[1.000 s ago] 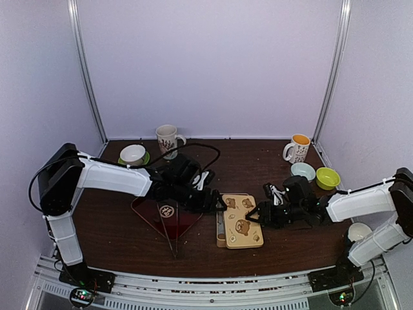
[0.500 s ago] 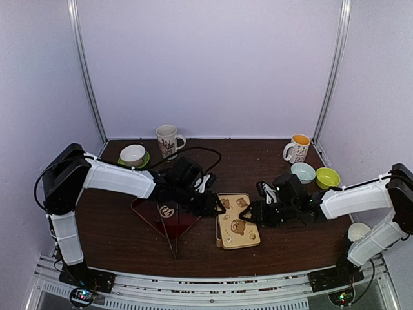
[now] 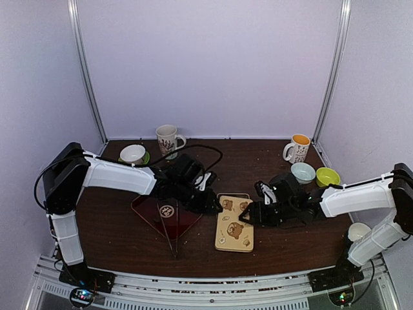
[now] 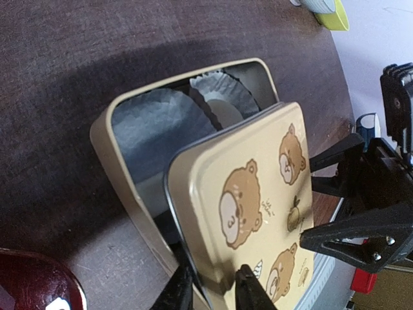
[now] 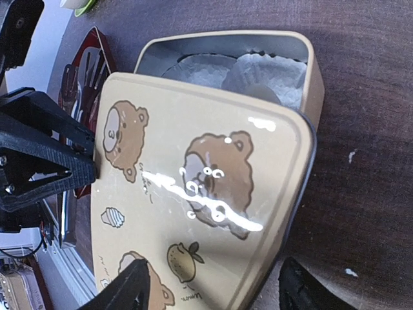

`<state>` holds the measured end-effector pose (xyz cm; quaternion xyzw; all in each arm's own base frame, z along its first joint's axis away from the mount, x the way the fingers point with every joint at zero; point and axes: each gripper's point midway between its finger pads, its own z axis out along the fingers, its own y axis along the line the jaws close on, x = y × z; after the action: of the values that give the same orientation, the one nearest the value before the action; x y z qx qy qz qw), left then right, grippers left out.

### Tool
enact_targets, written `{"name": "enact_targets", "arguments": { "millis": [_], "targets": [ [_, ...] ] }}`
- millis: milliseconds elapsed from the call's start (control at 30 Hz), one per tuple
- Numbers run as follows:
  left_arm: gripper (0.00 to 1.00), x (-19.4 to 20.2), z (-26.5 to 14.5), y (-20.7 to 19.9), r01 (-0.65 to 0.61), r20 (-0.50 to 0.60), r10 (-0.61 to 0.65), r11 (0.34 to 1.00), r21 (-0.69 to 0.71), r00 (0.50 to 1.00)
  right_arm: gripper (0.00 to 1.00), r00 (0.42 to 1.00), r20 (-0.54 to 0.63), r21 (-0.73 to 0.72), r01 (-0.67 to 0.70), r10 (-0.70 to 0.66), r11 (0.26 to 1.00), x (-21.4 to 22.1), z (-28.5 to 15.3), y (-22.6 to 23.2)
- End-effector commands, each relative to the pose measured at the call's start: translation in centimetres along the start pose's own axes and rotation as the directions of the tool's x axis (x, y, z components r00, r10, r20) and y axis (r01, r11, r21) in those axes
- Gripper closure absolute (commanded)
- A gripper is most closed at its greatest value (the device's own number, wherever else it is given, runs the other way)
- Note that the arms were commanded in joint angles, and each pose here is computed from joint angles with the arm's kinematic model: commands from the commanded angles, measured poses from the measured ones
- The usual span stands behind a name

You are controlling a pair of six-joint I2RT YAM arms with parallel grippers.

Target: Pack the chocolate

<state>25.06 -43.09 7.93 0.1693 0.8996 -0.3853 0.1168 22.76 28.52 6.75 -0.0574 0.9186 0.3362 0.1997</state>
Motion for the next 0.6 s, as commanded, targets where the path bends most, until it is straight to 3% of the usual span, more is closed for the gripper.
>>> {"name": "enact_targets", "arguments": {
  "millis": [0, 167, 333, 567],
  "targets": [
    [0.74, -1.0, 0.1, 0.3, -0.022, 0.017, 0.022, 1.0, -0.01, 1.0, 0.29, 0.997, 0.025, 0.034, 0.071, -0.072, 0.997, -0.4, -1.6, 0.1],
    [0.74, -1.2, 0.1, 0.5, -0.024, 0.017, 0.025, 1.0, -0.017, 1.0, 0.15, 0.988, 0.045, 0.045, 0.145, -0.147, 0.988, 0.1, -3.7, -0.1],
    [0.74, -1.5, 0.1, 0.4, -0.031, 0.015, 0.031, 0.999, -0.02, 0.999, 0.11, 0.976, 0.054, 0.08, 0.205, -0.209, 0.976, 0.5, -5.5, -0.6],
    [0.74, -1.6, 0.2, 0.3, -0.032, 0.012, 0.032, 0.999, -0.021, 0.999, 0.0, 0.929, -0.028, 0.066, 0.37, -0.369, 0.927, 3.4, -6.3, 0.2]
  ]
}}
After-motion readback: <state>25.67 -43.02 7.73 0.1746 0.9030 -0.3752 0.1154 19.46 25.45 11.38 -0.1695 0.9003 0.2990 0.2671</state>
